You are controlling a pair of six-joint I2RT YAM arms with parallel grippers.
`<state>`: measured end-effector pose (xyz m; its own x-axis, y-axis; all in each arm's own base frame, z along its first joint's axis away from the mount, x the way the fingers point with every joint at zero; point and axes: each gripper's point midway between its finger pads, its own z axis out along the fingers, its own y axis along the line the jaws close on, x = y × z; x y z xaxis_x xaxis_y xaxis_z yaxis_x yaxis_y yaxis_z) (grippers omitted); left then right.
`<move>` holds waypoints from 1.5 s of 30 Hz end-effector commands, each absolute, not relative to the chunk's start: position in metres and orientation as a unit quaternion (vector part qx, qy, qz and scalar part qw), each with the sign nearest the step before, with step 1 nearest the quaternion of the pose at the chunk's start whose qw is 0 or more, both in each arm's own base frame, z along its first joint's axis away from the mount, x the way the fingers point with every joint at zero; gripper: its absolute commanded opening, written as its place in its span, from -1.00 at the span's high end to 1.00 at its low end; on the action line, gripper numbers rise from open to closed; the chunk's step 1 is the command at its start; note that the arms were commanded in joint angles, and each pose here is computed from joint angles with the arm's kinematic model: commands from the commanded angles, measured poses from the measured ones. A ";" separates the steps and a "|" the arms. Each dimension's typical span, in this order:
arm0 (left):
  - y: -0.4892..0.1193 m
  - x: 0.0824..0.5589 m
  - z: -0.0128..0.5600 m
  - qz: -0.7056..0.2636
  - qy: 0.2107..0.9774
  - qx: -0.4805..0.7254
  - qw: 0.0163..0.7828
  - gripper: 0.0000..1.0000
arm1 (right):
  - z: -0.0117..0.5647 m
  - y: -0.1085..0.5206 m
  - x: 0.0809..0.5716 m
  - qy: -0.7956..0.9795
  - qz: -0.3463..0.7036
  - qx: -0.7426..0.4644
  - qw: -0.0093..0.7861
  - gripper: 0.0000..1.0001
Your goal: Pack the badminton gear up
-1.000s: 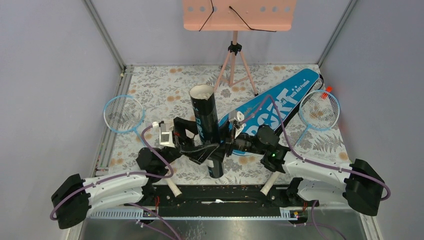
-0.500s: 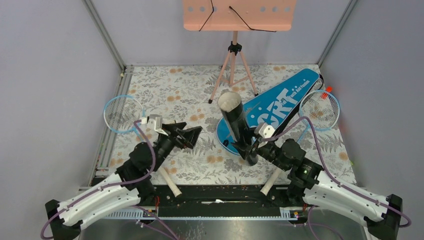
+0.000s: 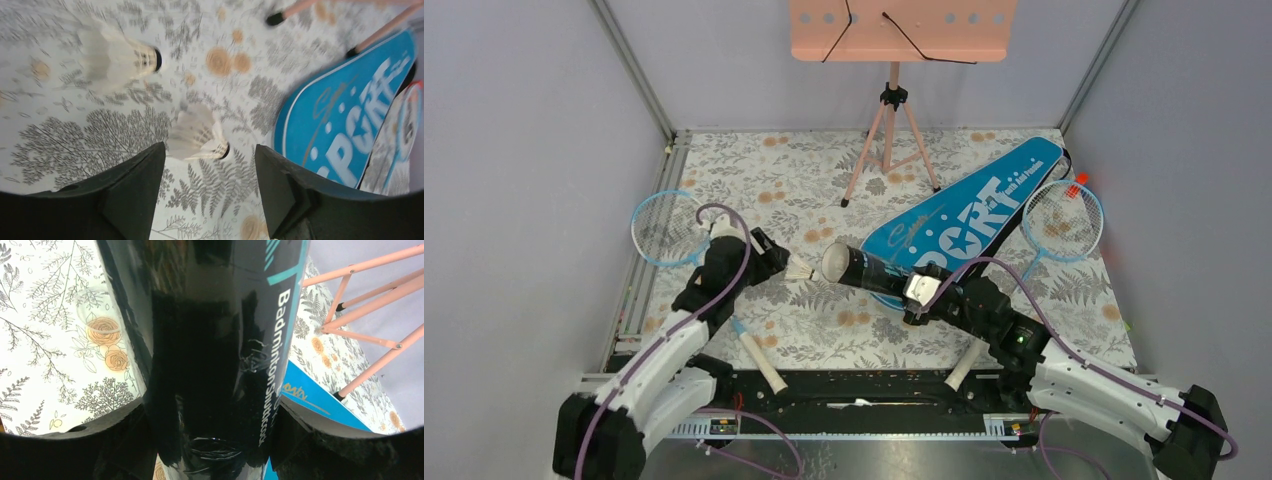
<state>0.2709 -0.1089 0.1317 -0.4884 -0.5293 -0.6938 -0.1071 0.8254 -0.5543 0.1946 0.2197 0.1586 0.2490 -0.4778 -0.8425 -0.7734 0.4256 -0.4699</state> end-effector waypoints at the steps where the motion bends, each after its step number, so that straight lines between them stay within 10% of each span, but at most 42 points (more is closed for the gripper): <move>1: -0.147 0.281 0.131 -0.304 0.849 -0.139 0.410 -0.35 | 0.191 0.230 0.202 0.557 0.136 -0.500 0.649 0.64; 14: -0.148 0.303 0.088 -0.267 0.878 -0.122 0.379 -0.05 | 0.189 0.229 0.199 0.567 0.149 -0.493 0.643 0.65; 25: -0.170 0.308 0.102 -0.323 0.858 -0.059 0.394 1.00 | 0.186 0.231 0.198 0.573 0.153 -0.497 0.633 0.66; 35: -0.160 0.300 0.172 -0.311 0.824 -0.007 0.473 1.00 | 0.185 0.231 0.201 0.573 0.148 -0.497 0.635 0.69; 45: -0.182 0.208 0.366 -0.376 0.651 0.228 0.619 1.00 | 0.188 0.224 0.223 0.575 0.127 -0.482 0.649 0.73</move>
